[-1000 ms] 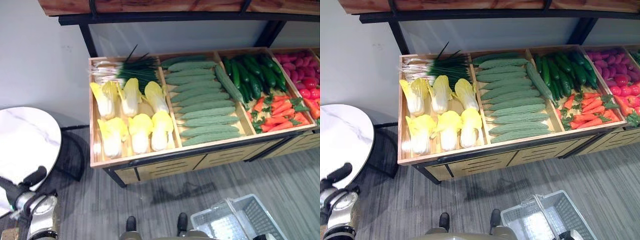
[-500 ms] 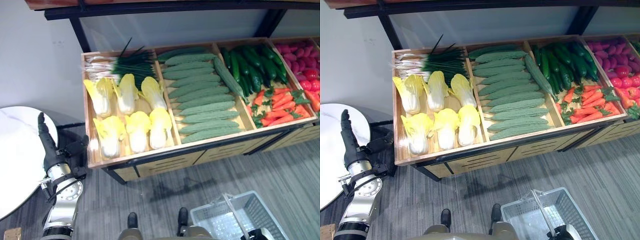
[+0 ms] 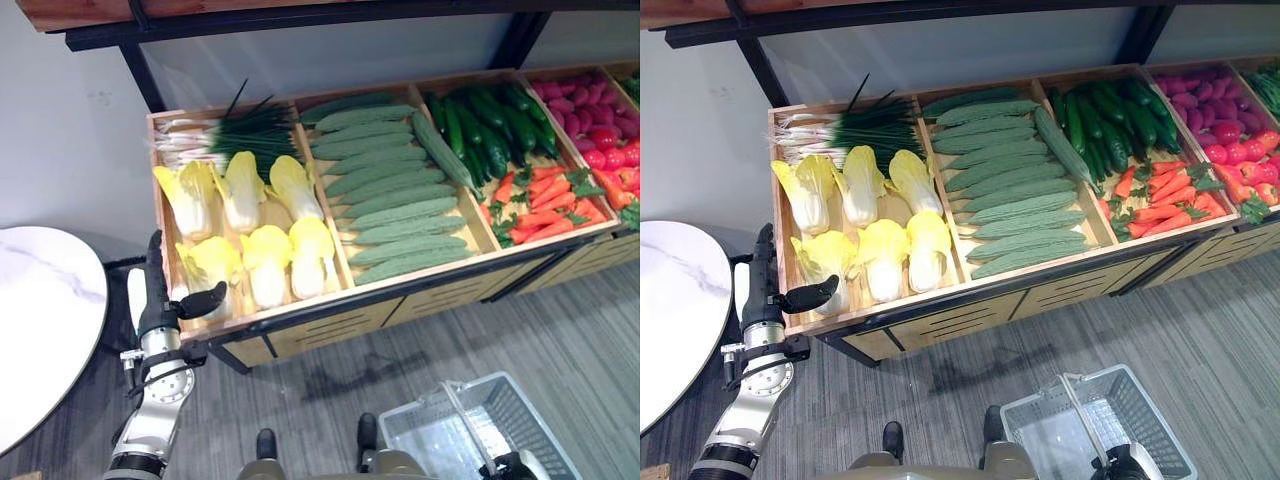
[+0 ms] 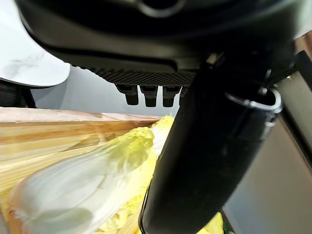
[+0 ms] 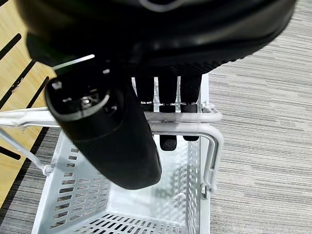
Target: Get the vegetables into the basket
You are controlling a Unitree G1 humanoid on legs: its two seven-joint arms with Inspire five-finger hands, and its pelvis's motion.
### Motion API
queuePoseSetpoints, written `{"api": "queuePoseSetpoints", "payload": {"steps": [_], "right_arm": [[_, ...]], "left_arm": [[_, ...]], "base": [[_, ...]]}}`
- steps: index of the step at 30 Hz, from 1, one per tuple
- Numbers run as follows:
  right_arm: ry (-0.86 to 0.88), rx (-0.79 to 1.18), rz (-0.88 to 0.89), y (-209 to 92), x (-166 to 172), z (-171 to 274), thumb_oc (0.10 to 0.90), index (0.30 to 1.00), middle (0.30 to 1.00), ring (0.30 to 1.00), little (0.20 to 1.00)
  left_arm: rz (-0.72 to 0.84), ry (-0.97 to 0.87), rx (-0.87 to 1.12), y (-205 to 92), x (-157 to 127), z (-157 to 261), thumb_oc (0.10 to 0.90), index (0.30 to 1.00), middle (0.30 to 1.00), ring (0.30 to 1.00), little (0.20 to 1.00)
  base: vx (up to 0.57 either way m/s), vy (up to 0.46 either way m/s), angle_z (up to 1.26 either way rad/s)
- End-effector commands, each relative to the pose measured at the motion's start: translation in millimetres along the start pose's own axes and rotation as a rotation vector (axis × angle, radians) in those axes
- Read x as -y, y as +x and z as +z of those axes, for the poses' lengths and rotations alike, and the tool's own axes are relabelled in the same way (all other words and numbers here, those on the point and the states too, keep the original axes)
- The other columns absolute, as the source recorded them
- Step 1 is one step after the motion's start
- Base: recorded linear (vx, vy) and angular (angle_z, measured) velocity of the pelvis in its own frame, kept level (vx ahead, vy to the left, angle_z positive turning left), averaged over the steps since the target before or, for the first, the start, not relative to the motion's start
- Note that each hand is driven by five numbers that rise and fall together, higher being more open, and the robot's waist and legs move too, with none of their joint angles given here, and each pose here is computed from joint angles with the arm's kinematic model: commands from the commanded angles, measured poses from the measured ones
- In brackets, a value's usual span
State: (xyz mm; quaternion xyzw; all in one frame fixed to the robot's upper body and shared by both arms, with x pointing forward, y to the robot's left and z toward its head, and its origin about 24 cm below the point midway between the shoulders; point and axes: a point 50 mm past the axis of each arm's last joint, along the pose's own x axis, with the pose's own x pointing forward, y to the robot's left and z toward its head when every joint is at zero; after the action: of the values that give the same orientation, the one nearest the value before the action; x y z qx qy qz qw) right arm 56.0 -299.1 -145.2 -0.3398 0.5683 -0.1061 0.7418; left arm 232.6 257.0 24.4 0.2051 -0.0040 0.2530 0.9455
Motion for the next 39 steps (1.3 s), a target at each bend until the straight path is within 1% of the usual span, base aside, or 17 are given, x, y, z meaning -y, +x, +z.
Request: {"api": "queuePoseSetpoints", "payload": {"steps": [1, 7, 10, 17, 18, 19, 20, 21, 27, 34, 37, 38, 39], "right_arm": [[-0.053, -0.006, -0.062, 2.5, 10.6, -0.4, 0.4, 0.3, 0.3, 0.3, 0.3], [-0.067, 0.008, -0.066, 2.8, 9.7, 4.0, 0.4, 0.3, 0.3, 0.3, 0.3], [-0.076, 0.015, -0.072, 3.6, 11.6, 6.5, 0.4, 0.3, 0.3, 0.3, 0.3], [-0.104, 0.03, -0.082, 5.0, 15.4, 11.3, 0.4, 0.3, 0.3, 0.3, 0.3], [-0.106, 0.027, -0.084, 5.2, 16.3, 11.3, 0.4, 0.3, 0.3, 0.3, 0.3], [-0.106, 0.027, -0.084, 5.2, 16.3, 11.3, 0.4, 0.3, 0.3, 0.3, 0.3], [-0.107, 0.027, -0.084, 5.4, 16.8, 11.7, 0.4, 0.3, 0.3, 0.3, 0.3], [-0.108, 0.026, -0.083, 5.5, 17.2, 11.6, 0.4, 0.3, 0.3, 0.3, 0.3], [-0.122, 0.037, -0.072, 6.4, 18.6, 14.9, 0.4, 0.3, 0.3, 0.3, 0.3], [-0.132, 0.051, -0.063, 6.7, 18.5, 18.0, 0.4, 0.3, 0.3, 0.3, 0.3], [-0.136, 0.053, -0.06, 6.6, 18.2, 18.0, 0.4, 0.3, 0.3, 0.3, 0.3], [-0.135, 0.049, -0.06, 6.5, 18.0, 17.1, 0.4, 0.3, 0.3, 0.3, 0.3], [-0.127, 0.047, -0.061, 6.3, 17.4, 16.6, 0.4, 0.3, 0.3, 0.3, 0.3]], "left_arm": [[0.109, -0.087, 0.224, 30.3, -5.5, 50.8, 0.9, 1.0, 1.0, 1.0, 1.0], [0.119, -0.025, 0.182, 37.0, 2.2, 44.9, 0.9, 1.0, 1.0, 1.0, 1.0], [0.098, 0.015, 0.165, 41.5, 6.1, 43.2, 0.9, 1.0, 1.0, 1.0, 1.0], [0.099, 0.047, 0.039, 47.6, 13.2, 26.8, 0.9, 1.0, 1.0, 1.0, 1.0], [0.092, 0.068, 0.019, 48.1, 13.5, 23.2, 0.68, 0.693, 0.693, 0.693, 0.693], [0.092, 0.068, 0.019, 48.1, 13.5, 23.2, 0.68, 0.693, 0.693, 0.693, 0.693], [0.08, 0.081, 0.002, 47.8, 14.1, 19.9, 0.52, 0.467, 0.467, 0.467, 0.467], [0.07, 0.083, -0.024, 46.8, 15.3, 15.7, 0.4, 0.3, 0.3, 0.3, 0.3], [-0.006, 0.147, -0.101, 43.7, 17.2, -2.0, 0.4, 0.3, 0.3, 0.3, 0.3], [-0.029, 0.159, -0.126, 40.9, 17.2, -8.0, 0.4, 0.3, 0.3, 0.3, 0.3], [0.007, 0.106, -0.083, 43.0, 14.0, 2.9, 0.4, 0.3, 0.3, 0.3, 0.3], [0.028, 0.08, -0.037, 45.0, 11.8, 13.0, 0.4, 0.3, 0.3, 0.3, 0.3], [0.066, 0.027, 0.071, 48.5, 6.2, 37.1, 0.4, 0.3, 0.3, 0.3, 0.3]], "base": [[0.0, 0.0, 0.0], [0.01, 0.002, -0.05], [0.01, 0.007, -0.03], [0.02, 0.012, -0.05], [0.02, 0.016, -0.03], [0.0, 0.0, 0.0], [0.0, 0.0, 0.0], [0.0, 0.0, 0.0], [0.0, 0.0, 0.0], [0.0, 0.006, -0.04], [0.0, 0.004, -0.02], [0.0, 0.0, 0.0], [0.0, 0.0, 0.0]]}}
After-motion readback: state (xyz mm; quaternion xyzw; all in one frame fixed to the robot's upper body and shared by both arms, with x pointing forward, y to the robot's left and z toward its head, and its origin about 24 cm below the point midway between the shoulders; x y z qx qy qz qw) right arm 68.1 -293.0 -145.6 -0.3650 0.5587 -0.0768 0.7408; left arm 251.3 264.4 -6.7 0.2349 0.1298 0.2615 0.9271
